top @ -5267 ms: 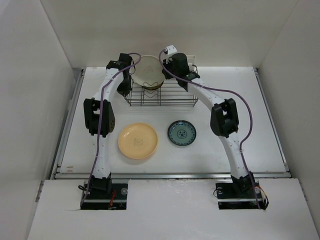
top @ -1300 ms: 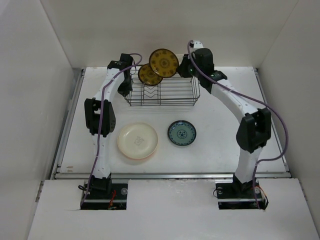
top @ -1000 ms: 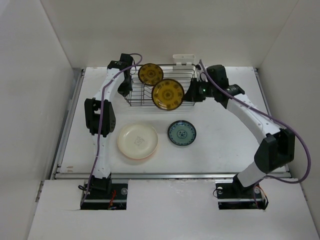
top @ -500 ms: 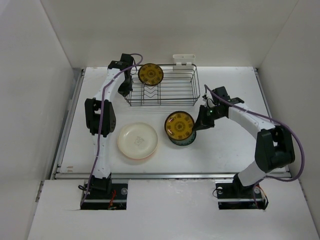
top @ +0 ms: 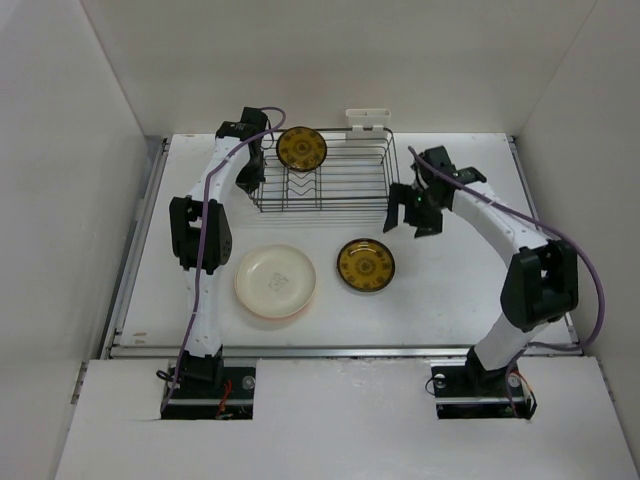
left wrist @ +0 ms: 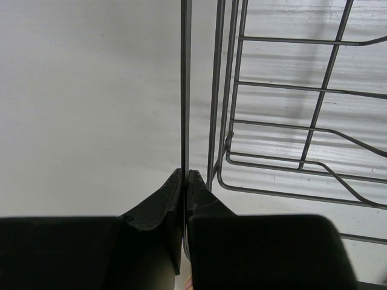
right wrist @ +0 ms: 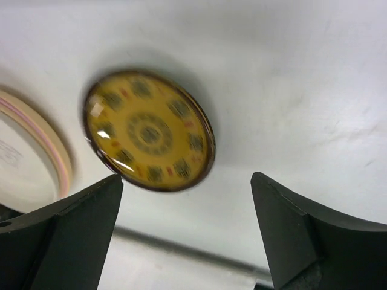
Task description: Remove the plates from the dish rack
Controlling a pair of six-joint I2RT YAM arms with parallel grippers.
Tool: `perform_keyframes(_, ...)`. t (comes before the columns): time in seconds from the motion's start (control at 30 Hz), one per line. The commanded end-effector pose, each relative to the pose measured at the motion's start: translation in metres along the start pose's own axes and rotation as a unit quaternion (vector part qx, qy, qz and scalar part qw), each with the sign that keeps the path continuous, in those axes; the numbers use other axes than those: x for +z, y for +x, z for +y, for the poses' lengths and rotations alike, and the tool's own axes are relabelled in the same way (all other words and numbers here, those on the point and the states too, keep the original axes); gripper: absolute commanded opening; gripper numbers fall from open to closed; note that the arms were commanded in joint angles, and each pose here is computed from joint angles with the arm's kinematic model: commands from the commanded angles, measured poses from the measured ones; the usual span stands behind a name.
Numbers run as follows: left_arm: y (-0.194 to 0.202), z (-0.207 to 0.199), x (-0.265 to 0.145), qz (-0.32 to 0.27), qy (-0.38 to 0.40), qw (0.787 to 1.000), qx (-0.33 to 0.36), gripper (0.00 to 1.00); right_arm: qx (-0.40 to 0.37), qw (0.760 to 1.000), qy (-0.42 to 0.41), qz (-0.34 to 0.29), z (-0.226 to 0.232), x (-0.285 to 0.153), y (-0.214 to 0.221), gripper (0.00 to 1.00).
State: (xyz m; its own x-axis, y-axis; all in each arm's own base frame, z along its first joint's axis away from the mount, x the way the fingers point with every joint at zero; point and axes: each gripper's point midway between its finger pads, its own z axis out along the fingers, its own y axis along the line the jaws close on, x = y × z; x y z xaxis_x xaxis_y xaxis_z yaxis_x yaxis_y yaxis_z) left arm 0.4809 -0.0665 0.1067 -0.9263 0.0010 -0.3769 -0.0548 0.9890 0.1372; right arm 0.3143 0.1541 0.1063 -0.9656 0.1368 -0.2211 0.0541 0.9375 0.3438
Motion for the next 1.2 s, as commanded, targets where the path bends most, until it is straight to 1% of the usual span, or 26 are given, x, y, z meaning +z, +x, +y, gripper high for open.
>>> perform_keyframes(0.0,0.006,0.011,-0.009,0.014,-0.019,1.0,-0.006,0.0,-0.08,0.988,0.035,-0.125,0.026,-0.049,-0.059,0.93)
perform_keyframes(0.03,0.008,0.011,-0.005,0.018,-0.02,1.0,-0.004,0.0,-0.111,0.98,0.035,-0.164,0.048,-0.061,-0.079,0.93)
perform_keyframes(0.1,0.01,0.01,-0.001,0.022,-0.021,1.0,-0.003,0.0,-0.171,0.97,0.038,-0.17,0.067,-0.049,-0.101,0.93)
perform_keyframes(0.17,0.01,0.01,-0.001,0.022,-0.021,1.0,-0.003,0.0,-0.212,0.952,0.016,-0.22,0.106,-0.047,-0.148,0.93)
perform_keyframes(0.23,0.012,0.008,0.003,0.028,-0.018,0.999,-0.002,0.0,-0.244,0.933,-0.006,-0.265,0.132,-0.047,-0.184,0.93)
perform_keyframes(0.27,0.012,0.008,0.003,0.028,-0.018,0.999,-0.002,0.0,-0.262,0.906,-0.059,-0.327,0.17,-0.074,-0.215,0.93)
perform_keyframes(0.3,0.012,0.008,0.003,0.028,-0.018,0.999,-0.002,0.0,-0.274,0.903,-0.071,-0.324,0.179,-0.044,-0.229,0.93)
perform_keyframes(0.33,0.012,0.008,0.003,0.028,-0.018,0.999,-0.002,0.0,-0.286,0.891,-0.093,-0.34,0.193,-0.041,-0.242,0.93)
perform_keyframes(0.37,0.012,0.008,0.003,0.028,-0.018,0.999,-0.002,0.0,-0.305,0.868,-0.131,-0.368,0.216,-0.045,-0.256,0.93)
perform_keyframes(0.4,0.012,0.008,0.003,0.028,-0.018,0.999,-0.002,0.0,-0.311,0.856,-0.148,-0.386,0.228,-0.033,-0.272,0.93)
perform_keyframes(0.47,0.014,0.006,0.007,0.034,-0.014,0.999,-0.001,0.0,-0.322,0.834,-0.174,-0.413,0.242,-0.023,-0.285,0.92)
perform_keyframes(0.5,0.012,0.006,0.007,0.029,-0.013,0.999,0.002,0.0,-0.323,0.813,-0.193,-0.444,0.253,-0.024,-0.296,0.92)
perform_keyframes(0.53,0.012,0.006,0.007,0.029,-0.013,0.999,0.002,0.0,-0.318,0.811,-0.197,-0.45,0.257,-0.005,-0.299,0.92)
perform_keyframes(0.57,0.012,0.006,0.007,0.029,-0.013,0.999,0.002,0.0,-0.294,0.811,-0.199,-0.466,0.257,0.0,-0.306,0.89)
perform_keyframes(0.6,0.014,0.005,0.011,0.034,-0.014,0.999,0.008,0.0,-0.26,0.798,-0.181,-0.513,0.251,-0.002,-0.326,0.86)
perform_keyframes(0.63,0.011,0.005,0.012,0.03,-0.013,0.999,0.007,0.0,-0.237,0.799,-0.177,-0.524,0.249,0.015,-0.33,0.83)
perform_keyframes(0.7,0.013,0.006,0.016,0.034,-0.018,0.999,0.008,0.0,-0.195,0.797,-0.185,-0.541,0.245,0.03,-0.338,0.76)
perform_keyframes(0.73,0.015,0.005,0.02,0.038,-0.019,0.999,0.009,0.0,-0.19,0.785,-0.196,-0.556,0.252,0.019,-0.344,0.73)
perform_keyframes(0.77,0.015,0.005,0.02,0.038,-0.019,0.999,0.009,0.0,-0.191,0.793,-0.202,-0.543,0.25,0.045,-0.342,0.69)
perform_keyframes(0.8,0.014,0.005,0.022,0.038,-0.019,0.999,0.009,0.0,-0.188,0.792,-0.221,-0.538,0.255,0.047,-0.34,0.61)
perform_keyframes(0.87,0.014,0.005,0.022,0.038,-0.019,0.999,0.009,0.0,-0.182,0.795,-0.23,-0.531,0.254,0.058,-0.337,0.54)
perform_keyframes(0.93,0.014,0.006,0.022,0.037,-0.024,0.999,0.009,0.0,-0.17,0.805,-0.226,-0.522,0.248,0.072,-0.334,0.42)
perform_keyframes(1.03,0.015,0.006,0.026,0.042,-0.024,0.999,0.01,0.0,-0.178,0.808,-0.241,-0.507,0.25,0.08,-0.326,0.49)
perform_keyframes(1.07,0.015,0.006,0.026,0.042,-0.024,0.999,0.015,0.0,-0.185,0.808,-0.25,-0.501,0.254,0.081,-0.323,0.49)
perform_keyframes(1.13,0.017,0.006,0.029,0.046,-0.025,0.998,0.016,0.0,-0.185,0.808,-0.256,-0.497,0.255,0.081,-0.321,0.37)
perform_keyframes(1.17,0.017,0.006,0.029,0.046,-0.025,0.998,0.016,0.0,-0.185,0.808,-0.256,-0.497,0.255,0.081,-0.321,0.22)
